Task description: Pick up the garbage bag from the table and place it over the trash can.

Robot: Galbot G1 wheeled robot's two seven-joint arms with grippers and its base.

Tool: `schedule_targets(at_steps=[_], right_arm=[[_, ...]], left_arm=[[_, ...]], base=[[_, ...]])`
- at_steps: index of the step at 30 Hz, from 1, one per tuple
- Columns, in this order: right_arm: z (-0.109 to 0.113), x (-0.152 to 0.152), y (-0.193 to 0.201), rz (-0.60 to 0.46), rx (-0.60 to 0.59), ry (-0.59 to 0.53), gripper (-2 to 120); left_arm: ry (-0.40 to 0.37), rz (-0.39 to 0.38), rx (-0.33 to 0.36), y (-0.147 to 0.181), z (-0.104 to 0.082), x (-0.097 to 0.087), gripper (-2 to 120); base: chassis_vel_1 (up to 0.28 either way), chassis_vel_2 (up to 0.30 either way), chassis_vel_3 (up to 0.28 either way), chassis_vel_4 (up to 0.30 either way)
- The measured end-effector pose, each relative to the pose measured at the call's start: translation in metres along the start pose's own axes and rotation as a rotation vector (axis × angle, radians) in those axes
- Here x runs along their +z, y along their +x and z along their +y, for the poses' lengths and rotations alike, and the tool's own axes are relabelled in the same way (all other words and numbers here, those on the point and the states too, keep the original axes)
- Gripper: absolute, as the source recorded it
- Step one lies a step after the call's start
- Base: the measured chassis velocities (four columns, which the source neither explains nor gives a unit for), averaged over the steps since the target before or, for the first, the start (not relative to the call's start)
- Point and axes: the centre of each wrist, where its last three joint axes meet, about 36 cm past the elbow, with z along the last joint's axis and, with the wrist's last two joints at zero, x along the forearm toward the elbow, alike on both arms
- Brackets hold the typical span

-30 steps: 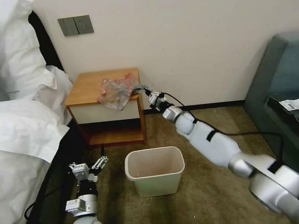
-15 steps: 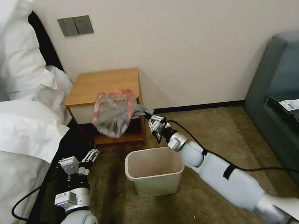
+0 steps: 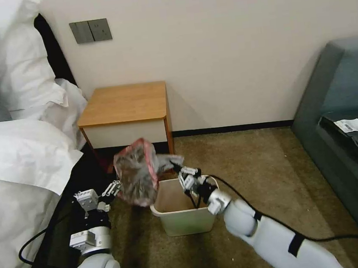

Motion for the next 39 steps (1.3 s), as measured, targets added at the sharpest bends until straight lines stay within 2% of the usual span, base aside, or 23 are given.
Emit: schedule_targets(at_steps=[12,14,18,28,31,32,36,37,39], right_arm=[[0.012,0.005,0.043,0.016,-0.045,0.009,0],[0.013,0.005,0.056,0.032,-0.050,0.005,0],[0.008,0.006,0.060,0.041,-0.039,0.003,0],[0.005,0.004,0.071,0.075,-0.045,-0.036,0],[0.004,0.004,0.075,0.085,-0.056,-0.046,14],[0.004,0.004,0.075,0.085,-0.056,-0.046,14],[-0.004,0.004,0.081,0.096,-0.088,-0.070,34],[-0.004,0.004,0.081,0.096,-0.088,-0.070,34],[-0.009,0.005,0.083,0.099,-0.098,-0.071,44]], left_arm=[[-0.010,0.018,-0.001,0.001,0.001,0.003,99],[-0.023,0.060,-0.003,0.003,0.001,0.002,99],[-0.050,0.104,0.010,0.006,0.005,0.000,99],[-0.069,0.111,0.013,0.007,0.006,0.000,99],[-0.071,0.115,0.016,0.007,0.006,-0.001,99],[-0.071,0.115,0.016,0.007,0.006,-0.001,99],[-0.077,0.147,0.023,0.010,0.006,-0.006,99],[-0.077,0.147,0.023,0.010,0.006,-0.006,99],[-0.066,0.220,0.033,0.013,0.003,-0.016,99]], base=[[0.000,0.000,0.000,0.000],[0.000,0.000,0.000,0.000],[0.000,0.000,0.000,0.000],[0.000,0.000,0.000,0.000],[0.000,0.000,0.000,0.000],[0.000,0.000,0.000,0.000],[0.000,0.000,0.000,0.000],[0.000,0.000,0.000,0.000],[0.000,0.000,0.000,0.000]])
